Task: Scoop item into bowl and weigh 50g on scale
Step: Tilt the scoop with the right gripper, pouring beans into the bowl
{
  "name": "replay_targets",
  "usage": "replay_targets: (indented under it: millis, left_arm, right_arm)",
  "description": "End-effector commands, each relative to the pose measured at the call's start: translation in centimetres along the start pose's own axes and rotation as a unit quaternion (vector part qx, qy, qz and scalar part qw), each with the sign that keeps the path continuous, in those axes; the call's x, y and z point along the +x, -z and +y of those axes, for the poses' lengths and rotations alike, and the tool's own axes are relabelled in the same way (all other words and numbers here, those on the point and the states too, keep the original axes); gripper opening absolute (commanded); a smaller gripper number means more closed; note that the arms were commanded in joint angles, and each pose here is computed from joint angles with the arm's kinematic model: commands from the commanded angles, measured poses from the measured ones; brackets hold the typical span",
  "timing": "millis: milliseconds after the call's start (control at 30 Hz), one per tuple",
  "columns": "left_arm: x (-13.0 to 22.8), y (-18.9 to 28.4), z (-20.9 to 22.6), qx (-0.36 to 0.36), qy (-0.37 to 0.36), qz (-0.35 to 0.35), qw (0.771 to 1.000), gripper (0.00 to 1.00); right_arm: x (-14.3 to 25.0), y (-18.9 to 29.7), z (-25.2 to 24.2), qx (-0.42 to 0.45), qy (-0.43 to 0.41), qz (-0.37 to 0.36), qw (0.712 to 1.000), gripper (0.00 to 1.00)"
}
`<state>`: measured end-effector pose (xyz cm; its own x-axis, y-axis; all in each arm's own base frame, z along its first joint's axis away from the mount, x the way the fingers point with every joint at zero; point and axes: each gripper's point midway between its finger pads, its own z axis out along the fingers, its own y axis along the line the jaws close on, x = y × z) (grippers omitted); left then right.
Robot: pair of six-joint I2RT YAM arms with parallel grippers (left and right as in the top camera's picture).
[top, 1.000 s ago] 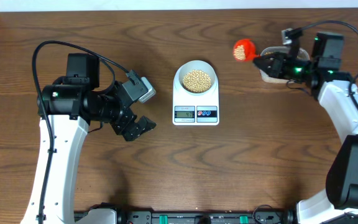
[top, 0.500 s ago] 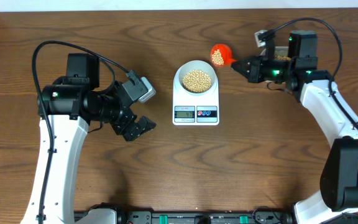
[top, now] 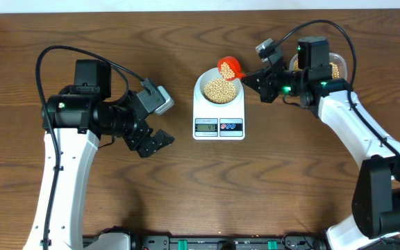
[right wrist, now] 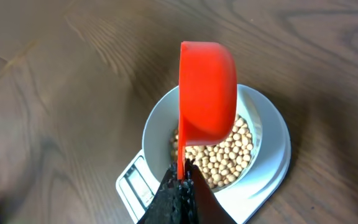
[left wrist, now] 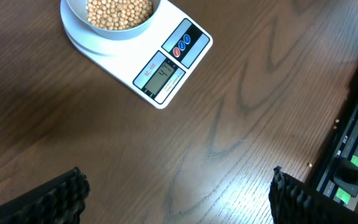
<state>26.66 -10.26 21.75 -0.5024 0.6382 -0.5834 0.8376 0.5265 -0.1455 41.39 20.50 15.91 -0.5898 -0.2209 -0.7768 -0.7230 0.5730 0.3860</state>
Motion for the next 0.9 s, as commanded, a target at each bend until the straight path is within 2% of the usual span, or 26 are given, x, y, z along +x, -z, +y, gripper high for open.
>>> replay_targets:
  millis: [0,333,600,867]
  left_arm:
    - [0.1,0.1,0.0,-0.001,-0.004,0.001,1.0,0.95]
    - [0.1,0.1,0.0,-0.001,-0.004,0.001,1.0,0.95]
    - [0.1,0.1,0.0,-0.001,-0.004,0.001,1.0,0.95]
    - [0.1,0.1,0.0,-0.001,-0.004,0.001,1.0,0.95]
  right_arm:
    - [-0.3,0.1,0.8,0.004,0.04,-0.001,0.999,0.01]
    - [-0.5,0.2,2.3,-0.04,0.03,-0.007,0.999,0.01]
    - [-0.5,0.1,1.7,-0.022,0.001,-0.005,1.0,0.01]
    - [-0.3,0.3,0.1,0.019,0.019,-0.002,1.0,0.01]
